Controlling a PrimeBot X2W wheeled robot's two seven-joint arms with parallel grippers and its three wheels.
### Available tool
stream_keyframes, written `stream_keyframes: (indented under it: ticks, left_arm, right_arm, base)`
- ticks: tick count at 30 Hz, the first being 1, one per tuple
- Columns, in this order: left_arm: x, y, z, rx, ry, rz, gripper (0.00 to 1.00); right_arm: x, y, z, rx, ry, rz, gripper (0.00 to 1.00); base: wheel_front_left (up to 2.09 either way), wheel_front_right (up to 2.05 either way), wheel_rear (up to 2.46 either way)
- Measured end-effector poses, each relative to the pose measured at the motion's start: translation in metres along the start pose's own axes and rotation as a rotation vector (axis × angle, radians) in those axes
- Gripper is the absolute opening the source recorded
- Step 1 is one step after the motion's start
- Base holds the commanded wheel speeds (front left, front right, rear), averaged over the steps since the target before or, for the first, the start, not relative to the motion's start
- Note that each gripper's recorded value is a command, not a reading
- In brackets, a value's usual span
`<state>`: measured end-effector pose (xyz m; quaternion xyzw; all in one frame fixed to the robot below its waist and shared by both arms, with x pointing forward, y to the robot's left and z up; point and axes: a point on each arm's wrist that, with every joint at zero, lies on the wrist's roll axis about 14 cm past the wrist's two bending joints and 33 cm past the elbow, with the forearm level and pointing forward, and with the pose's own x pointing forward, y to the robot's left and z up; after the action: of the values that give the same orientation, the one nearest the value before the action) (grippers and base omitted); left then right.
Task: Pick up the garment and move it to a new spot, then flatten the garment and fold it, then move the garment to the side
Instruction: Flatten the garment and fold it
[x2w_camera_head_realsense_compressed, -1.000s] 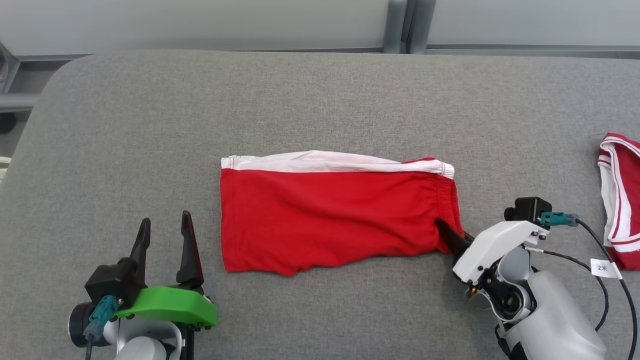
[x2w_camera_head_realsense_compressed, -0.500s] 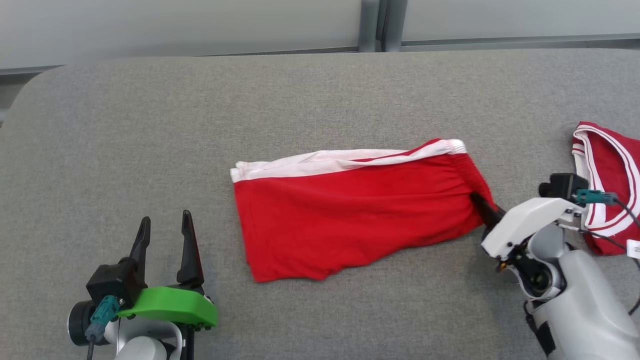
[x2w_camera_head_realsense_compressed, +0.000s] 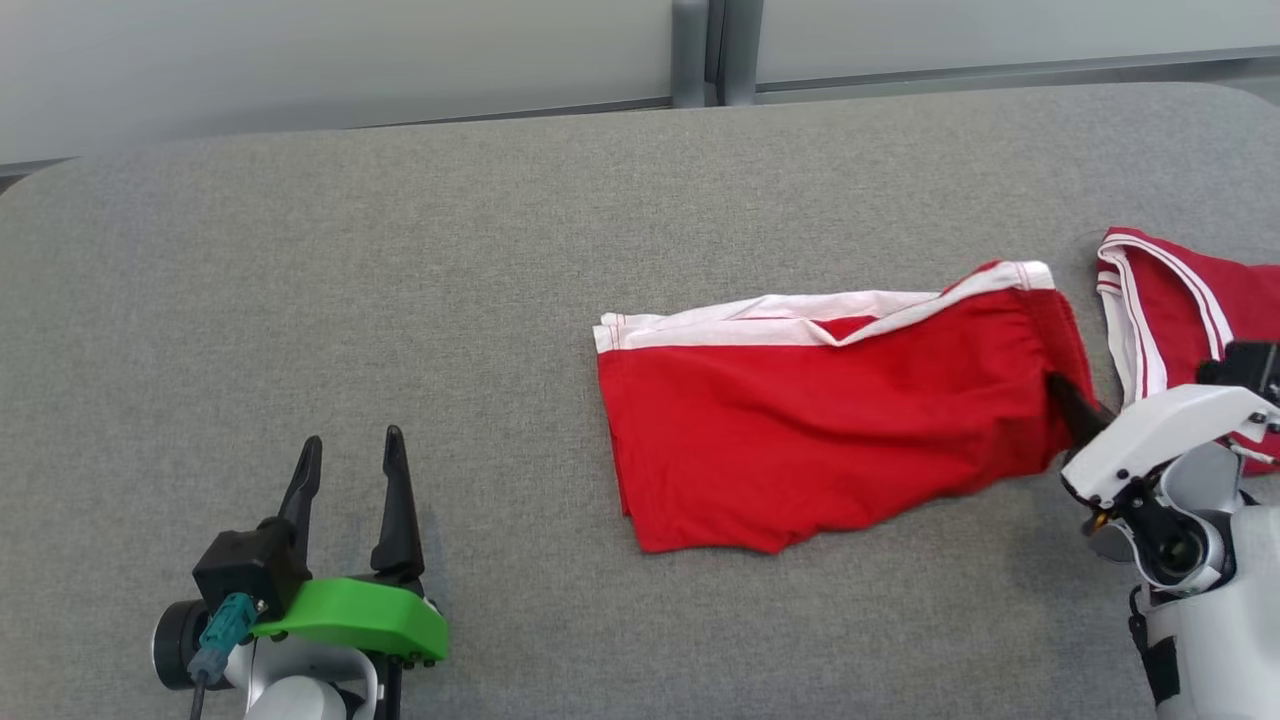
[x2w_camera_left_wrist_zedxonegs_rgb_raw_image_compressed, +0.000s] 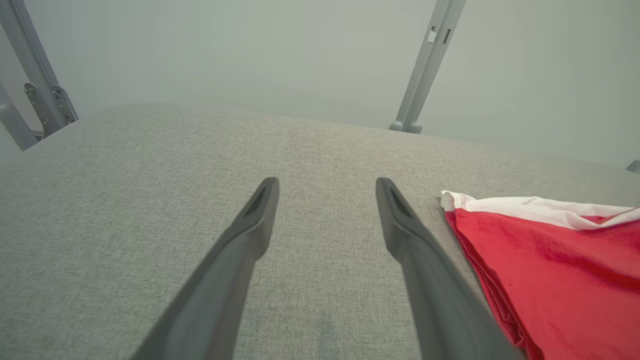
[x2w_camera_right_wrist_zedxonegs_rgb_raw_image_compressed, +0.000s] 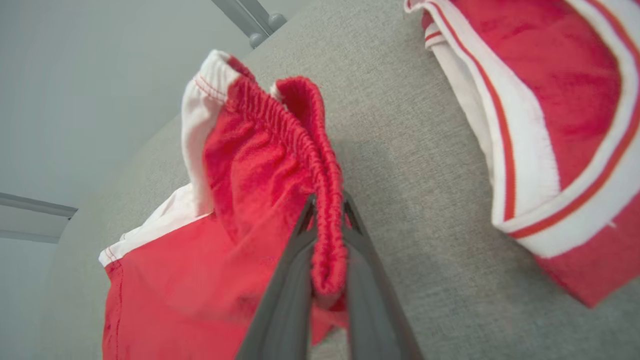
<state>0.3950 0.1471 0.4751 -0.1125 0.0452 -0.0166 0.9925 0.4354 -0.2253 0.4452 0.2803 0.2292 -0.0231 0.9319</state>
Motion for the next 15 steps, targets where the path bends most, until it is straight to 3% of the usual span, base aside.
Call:
stream_keyframes:
  ticks: [15]
  left_arm:
    - [-0.006, -0.004, 0.007, -0.002, -0.014, -0.017, 1.00]
  right_arm:
    - [-0.023, 0.099, 0.004, -0.089, -0.006, 0.276, 0.00]
  base:
    - [0.00, 0.00, 0.00]
